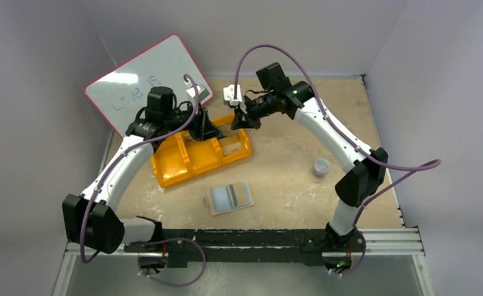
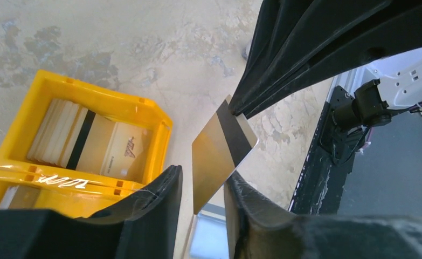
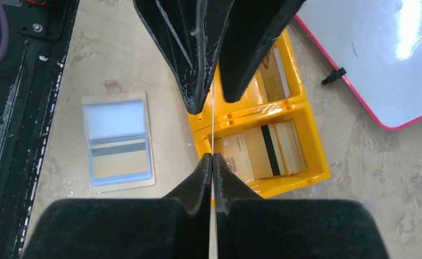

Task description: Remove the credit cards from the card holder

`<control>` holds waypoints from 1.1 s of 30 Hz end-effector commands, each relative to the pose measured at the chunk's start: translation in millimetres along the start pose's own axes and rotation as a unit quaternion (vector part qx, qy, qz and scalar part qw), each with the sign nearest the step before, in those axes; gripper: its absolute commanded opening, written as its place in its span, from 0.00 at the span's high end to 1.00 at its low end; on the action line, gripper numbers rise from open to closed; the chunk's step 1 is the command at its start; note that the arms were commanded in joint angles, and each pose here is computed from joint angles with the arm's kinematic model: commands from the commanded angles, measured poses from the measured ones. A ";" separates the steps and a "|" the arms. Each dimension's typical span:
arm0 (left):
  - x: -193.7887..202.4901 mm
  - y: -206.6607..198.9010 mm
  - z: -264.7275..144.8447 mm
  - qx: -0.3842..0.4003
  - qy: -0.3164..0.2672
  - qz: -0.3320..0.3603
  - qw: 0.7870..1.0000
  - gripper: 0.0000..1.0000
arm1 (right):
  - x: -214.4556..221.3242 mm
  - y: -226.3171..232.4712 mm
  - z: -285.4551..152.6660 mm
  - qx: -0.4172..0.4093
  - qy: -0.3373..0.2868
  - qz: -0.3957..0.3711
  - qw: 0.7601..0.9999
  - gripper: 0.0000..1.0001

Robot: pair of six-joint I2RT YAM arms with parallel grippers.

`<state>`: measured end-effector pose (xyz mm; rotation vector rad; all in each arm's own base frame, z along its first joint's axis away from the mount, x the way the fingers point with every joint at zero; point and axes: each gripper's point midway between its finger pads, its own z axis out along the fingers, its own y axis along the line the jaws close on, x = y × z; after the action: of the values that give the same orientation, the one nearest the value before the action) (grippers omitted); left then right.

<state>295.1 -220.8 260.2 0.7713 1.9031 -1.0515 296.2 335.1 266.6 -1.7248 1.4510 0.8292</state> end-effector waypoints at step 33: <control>-34.9 -34.2 -20.5 -0.045 -0.215 0.132 0.967 1.00 | -57.6 -4.6 -17.2 -0.015 -0.067 -0.099 0.993 0.70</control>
<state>273.2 -225.6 288.0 0.6970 1.5219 -0.9176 299.5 347.7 300.5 -1.7457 1.2942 0.8464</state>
